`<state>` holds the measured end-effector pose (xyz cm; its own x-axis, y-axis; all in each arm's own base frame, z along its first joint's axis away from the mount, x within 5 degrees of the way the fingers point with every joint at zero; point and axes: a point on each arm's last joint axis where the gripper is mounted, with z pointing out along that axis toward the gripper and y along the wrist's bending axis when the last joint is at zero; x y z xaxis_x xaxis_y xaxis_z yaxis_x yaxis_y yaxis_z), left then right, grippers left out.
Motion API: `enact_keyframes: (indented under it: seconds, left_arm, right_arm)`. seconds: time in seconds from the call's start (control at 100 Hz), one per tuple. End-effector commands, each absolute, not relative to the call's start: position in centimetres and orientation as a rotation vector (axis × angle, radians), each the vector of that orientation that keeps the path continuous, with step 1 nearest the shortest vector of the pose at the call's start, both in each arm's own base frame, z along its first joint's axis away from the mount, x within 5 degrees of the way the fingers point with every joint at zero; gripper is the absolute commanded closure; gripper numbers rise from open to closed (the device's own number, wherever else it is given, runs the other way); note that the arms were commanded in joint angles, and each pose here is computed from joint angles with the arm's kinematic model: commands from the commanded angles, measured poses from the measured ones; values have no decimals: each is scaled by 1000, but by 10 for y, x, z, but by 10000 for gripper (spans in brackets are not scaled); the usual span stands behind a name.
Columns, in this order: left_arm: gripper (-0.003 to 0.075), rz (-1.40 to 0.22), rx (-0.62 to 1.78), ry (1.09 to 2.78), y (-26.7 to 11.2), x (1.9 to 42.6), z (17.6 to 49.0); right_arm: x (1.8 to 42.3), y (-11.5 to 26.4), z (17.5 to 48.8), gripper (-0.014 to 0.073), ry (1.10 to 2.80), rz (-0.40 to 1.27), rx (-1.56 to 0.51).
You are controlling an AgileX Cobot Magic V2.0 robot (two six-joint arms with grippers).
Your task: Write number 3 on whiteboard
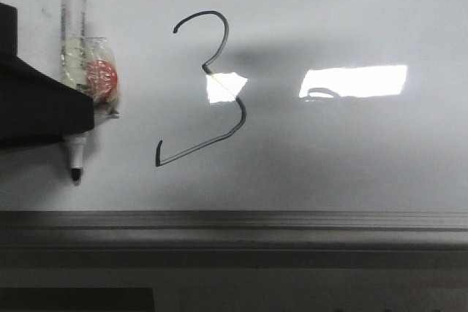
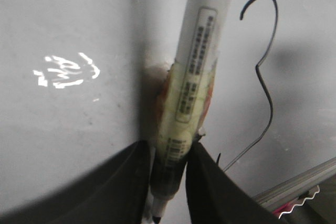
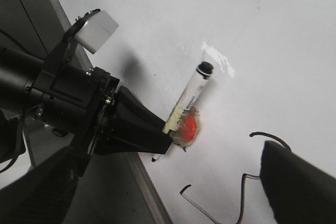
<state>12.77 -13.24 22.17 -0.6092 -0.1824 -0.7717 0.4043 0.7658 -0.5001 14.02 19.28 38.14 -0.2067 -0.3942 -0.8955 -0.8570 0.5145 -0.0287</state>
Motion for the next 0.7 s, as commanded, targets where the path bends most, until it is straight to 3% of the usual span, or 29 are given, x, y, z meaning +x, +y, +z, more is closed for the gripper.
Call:
enact_keyframes:
  seconds: [0.0,0.22,0.29,0.38,0.48,0.55,0.69]
  left_arm:
    - [408,-865,93,1958,-132,135,238]
    - [378,-894,98,1888,-126,130,251]
    - [384,-905,113,1849,-122,125,258]
    - [428,-920,138,1790,-115,118,269]
    - [589,-906,204,1678,-103,107,284]
    - [741,-884,249,1593,-94,98,294]
    - [741,-815,320,1414,-74,81,312]
  right_arm:
    - [140,188,404,-29,1693,628,-971]
    - [140,187,404,-26,1694,626,-973]
    - [139,187,404,25,1698,614,-985]
    - [137,181,407,229,1688,615,-968]
    - [134,169,413,640,1669,608,-935]
    - [129,160,416,658,1647,608,-909]
    - [114,137,409,659,1575,576,-877]
